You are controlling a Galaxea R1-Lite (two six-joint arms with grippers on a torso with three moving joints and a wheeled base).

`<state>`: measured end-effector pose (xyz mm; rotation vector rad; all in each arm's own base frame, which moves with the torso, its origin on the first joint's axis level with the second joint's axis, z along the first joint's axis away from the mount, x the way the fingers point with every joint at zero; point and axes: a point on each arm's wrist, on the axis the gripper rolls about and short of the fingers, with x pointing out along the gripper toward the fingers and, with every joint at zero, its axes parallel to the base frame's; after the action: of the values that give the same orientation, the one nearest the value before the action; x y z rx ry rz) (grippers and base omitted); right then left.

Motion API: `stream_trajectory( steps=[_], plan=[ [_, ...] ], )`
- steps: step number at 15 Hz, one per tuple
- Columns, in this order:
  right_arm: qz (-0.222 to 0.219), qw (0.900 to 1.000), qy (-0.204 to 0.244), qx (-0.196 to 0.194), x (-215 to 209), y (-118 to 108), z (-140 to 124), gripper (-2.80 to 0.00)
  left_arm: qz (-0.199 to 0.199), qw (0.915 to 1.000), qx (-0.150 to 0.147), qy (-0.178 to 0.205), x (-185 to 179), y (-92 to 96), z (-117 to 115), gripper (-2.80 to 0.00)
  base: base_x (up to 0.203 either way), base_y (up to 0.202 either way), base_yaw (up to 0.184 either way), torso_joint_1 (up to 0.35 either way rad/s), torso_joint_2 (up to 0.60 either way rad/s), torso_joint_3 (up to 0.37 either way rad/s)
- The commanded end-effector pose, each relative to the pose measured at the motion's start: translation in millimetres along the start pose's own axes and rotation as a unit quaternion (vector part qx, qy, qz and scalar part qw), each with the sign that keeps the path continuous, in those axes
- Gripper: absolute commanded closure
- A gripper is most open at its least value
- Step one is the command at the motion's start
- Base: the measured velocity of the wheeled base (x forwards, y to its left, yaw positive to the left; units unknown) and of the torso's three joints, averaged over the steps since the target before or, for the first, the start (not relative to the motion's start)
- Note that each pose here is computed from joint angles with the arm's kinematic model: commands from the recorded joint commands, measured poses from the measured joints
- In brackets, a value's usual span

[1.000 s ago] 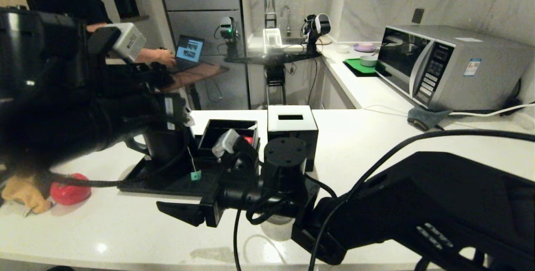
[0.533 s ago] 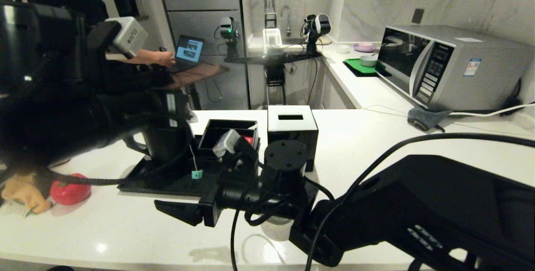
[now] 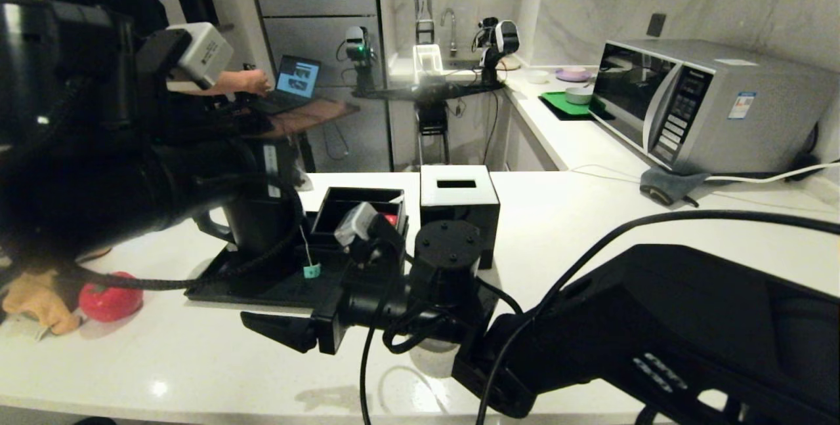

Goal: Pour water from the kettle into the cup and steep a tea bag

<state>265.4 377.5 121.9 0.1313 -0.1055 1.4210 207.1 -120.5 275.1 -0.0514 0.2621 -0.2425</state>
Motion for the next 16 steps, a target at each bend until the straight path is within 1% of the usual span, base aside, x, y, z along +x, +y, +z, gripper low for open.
stream_trajectory(
  steps=[1, 6, 11, 16],
  plan=[
    [0.001, 1.000, -0.001, 0.000, -0.7, 0.6, 0.3, -2.80, 0.001, 1.0000, -0.001, 0.000, 0.2, -0.1, 0.0, 0.00, 0.000, 0.000, 0.000, 0.000, 0.00, 0.000],
    [0.004, 1.000, -0.011, -0.006, -0.4, 0.4, -0.1, -2.80, 0.000, 1.0000, -0.001, -0.001, 0.1, -0.4, 0.4, 0.00, 0.000, 0.000, 0.000, 0.000, 0.00, 0.000],
    [0.005, 1.000, -0.011, -0.002, -0.7, 0.6, 0.2, -2.80, 0.001, 1.0000, -0.001, -0.001, -0.3, 0.1, 0.2, 0.00, 0.000, 0.000, 0.000, 0.000, 0.00, 0.000],
    [0.007, 1.000, -0.027, 0.004, -0.9, 1.9, 3.2, -2.80, 0.000, 1.0000, -0.003, -0.007, -0.5, -0.5, 3.9, 0.00, 0.000, 0.000, 0.000, 0.000, 0.00, 0.000]
  ],
)
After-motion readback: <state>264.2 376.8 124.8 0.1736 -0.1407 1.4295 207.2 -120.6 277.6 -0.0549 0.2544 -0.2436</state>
